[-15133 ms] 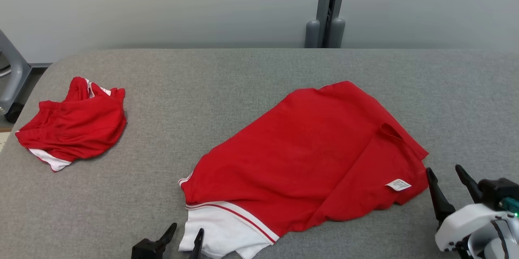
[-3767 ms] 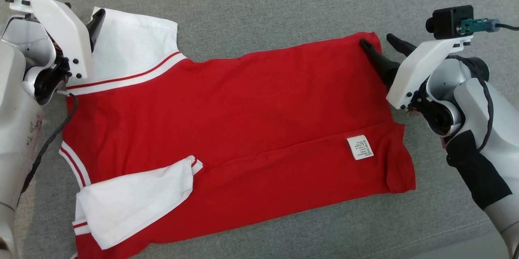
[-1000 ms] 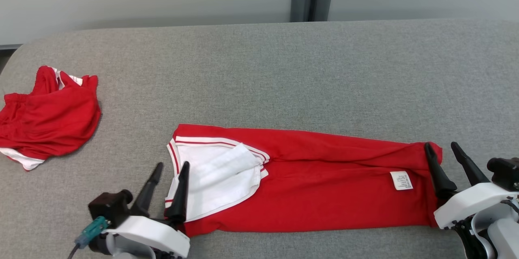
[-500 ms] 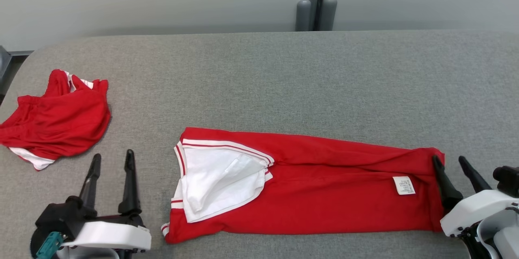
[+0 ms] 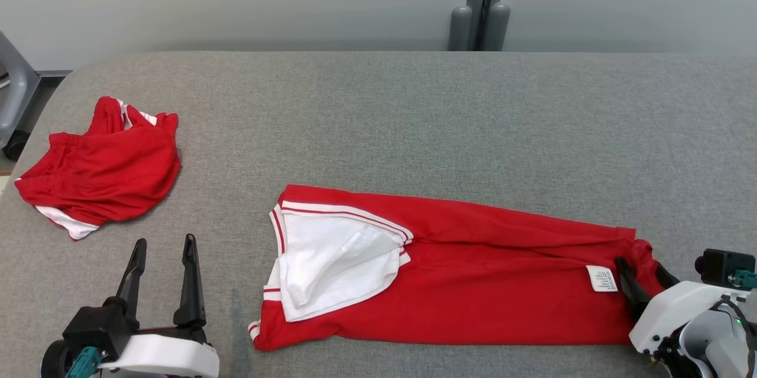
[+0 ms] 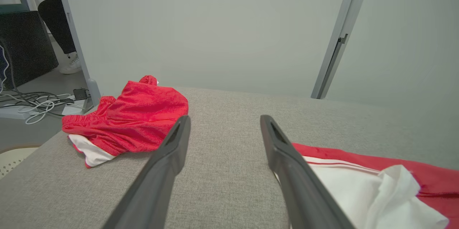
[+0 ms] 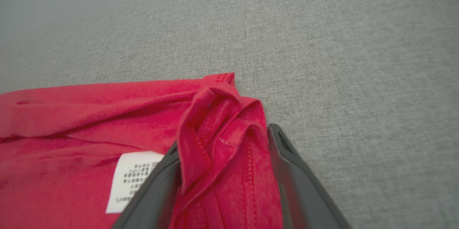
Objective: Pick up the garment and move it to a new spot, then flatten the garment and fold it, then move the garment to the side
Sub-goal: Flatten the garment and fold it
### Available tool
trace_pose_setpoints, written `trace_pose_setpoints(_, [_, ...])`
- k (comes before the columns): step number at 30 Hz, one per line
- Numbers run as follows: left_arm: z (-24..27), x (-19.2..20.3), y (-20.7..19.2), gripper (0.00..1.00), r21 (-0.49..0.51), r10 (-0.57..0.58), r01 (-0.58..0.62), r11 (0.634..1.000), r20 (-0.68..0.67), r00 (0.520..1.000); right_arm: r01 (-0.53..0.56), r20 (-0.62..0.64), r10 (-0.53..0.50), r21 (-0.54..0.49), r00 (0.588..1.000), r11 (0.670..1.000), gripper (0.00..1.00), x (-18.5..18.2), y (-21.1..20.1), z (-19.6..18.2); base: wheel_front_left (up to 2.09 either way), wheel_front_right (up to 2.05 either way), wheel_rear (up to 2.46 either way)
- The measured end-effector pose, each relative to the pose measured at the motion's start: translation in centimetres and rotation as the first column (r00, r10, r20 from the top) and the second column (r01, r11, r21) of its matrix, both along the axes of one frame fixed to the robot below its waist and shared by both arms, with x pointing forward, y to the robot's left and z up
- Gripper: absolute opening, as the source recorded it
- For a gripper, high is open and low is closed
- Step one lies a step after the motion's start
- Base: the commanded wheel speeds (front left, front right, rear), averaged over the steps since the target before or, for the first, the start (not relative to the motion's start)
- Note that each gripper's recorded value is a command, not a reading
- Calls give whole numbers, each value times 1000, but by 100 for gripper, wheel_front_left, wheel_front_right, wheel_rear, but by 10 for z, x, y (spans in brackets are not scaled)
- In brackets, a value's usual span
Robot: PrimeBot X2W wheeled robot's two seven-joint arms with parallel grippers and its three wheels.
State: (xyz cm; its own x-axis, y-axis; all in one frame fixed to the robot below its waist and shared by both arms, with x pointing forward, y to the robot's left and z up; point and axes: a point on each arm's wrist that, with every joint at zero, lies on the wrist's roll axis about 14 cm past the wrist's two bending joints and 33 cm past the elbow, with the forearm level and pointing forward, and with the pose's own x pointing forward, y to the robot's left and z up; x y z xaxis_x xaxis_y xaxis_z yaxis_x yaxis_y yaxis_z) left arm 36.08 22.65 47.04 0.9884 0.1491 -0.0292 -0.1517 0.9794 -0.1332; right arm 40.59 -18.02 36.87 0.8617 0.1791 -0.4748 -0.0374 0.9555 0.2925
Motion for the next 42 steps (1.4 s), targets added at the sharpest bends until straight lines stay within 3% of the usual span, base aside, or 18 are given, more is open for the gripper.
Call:
trace_pose_setpoints(1, [0, -1, 0, 100, 1, 1, -1, 1000, 0, 1000, -1, -12, 1, 3, 1000, 1000, 95, -1, 1, -1, 0, 0, 0])
trace_pose_setpoints(2, [0, -1, 1, 100, 2, 2, -2, 1000, 0, 1000, -3, -22, 3, 4, 1000, 1000, 47, -1, 2, -3, 0, 0, 0])
trace_pose_setpoints(3, [0, -2, 1, 100, 2, 3, -3, 1000, 0, 1000, -5, -26, 5, 6, 1000, 1000, 16, -1, 2, -3, 0, 0, 0])
trace_pose_setpoints(4, [0, -3, 1, 100, 3, 2, -2, 1000, 0, 1000, -7, -28, 7, 9, 1000, 1000, 0, -2, 4, -3, 0, 0, 0])
trace_pose_setpoints(10, [2, -4, -1, 100, 8, -5, 5, 1000, 4, 1000, 16, -14, -16, 13, 1000, 1000, 0, 1, -4, 2, 0, 0, 0])
trace_pose_setpoints(15, [4, -5, -3, 100, 10, -11, 11, 1000, 12, 1000, 117, 41, -115, -46, 993, 992, 0, 8, -59, 21, 0, 0, 0])
trace_pose_setpoints(21, [5, -6, -6, 100, 9, -18, 18, 1000, 14, 1000, 241, 112, -227, -138, 967, 961, 0, 7, -132, 47, 0, 0, 0])
trace_pose_setpoints(26, [7, -3, -9, 100, 6, -25, 25, 1000, 21, 999, 257, 126, -240, -149, 963, 955, 0, 4, -143, 54, 0, 0, 0])
trace_pose_setpoints(31, [4, -1, -17, 100, -1, -46, 46, 999, 13, 999, 182, 159, -169, -68, 973, 981, 0, 14, -102, 64, 0, 0, 0])
trace_pose_setpoints(35, [3, 2, -26, 100, -10, -68, 68, 998, 12, 998, 28, 201, -36, 42, 979, 999, 0, 24, -29, 80, 0, 0, 0])
trace_pose_setpoints(42, [3, 1, -27, 100, -23, -67, 67, 997, 11, 998, -209, 243, 170, 142, 955, 968, 0, 23, 77, 98, 0, 0, 0])
